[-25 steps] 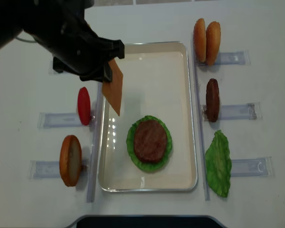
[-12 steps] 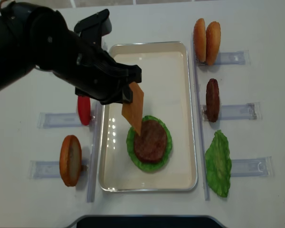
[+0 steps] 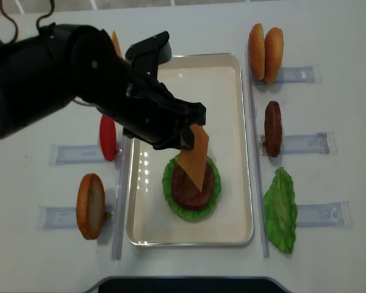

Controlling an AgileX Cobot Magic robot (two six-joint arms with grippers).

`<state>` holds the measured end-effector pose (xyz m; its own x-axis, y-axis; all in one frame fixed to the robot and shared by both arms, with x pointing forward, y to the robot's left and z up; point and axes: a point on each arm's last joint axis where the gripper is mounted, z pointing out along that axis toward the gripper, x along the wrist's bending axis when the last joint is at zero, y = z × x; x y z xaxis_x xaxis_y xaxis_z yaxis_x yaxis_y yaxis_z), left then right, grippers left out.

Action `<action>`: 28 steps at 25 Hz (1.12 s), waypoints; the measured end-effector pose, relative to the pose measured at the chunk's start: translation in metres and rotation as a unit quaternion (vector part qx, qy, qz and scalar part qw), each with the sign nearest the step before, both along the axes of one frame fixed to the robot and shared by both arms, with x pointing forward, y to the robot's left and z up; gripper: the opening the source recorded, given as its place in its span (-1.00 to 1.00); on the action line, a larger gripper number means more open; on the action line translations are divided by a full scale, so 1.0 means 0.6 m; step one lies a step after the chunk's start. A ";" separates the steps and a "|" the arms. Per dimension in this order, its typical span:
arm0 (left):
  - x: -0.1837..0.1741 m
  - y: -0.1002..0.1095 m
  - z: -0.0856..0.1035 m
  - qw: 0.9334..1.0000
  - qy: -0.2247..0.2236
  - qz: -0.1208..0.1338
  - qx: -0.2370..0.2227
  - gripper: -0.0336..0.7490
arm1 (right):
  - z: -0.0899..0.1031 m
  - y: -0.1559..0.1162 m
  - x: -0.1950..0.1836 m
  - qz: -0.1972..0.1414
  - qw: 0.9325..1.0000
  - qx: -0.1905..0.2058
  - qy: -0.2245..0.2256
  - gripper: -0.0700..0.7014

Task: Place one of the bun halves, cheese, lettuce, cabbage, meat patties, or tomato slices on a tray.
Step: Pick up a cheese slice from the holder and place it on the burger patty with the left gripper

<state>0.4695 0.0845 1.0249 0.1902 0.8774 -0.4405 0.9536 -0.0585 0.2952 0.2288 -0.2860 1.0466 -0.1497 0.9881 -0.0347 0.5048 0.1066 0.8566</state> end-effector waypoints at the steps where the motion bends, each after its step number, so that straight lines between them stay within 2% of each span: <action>1: 0.002 -0.002 -0.005 1.000 0.002 0.000 0.000 -0.86 | 0.000 0.000 0.000 0.000 1.000 0.000 0.000 0.59; 9: 0.003 -0.020 -0.026 1.000 0.013 -0.014 -0.005 -0.86 | 0.000 0.000 0.000 0.000 1.000 0.000 0.000 0.59; 17: 0.006 -0.023 -0.036 1.000 0.016 -0.021 0.001 -0.86 | 0.000 0.000 0.000 0.000 1.000 0.000 0.000 0.59; 28: -0.004 -0.016 -0.062 0.999 0.031 -0.016 0.009 -0.86 | 0.000 0.000 0.000 0.000 1.000 0.000 0.000 0.59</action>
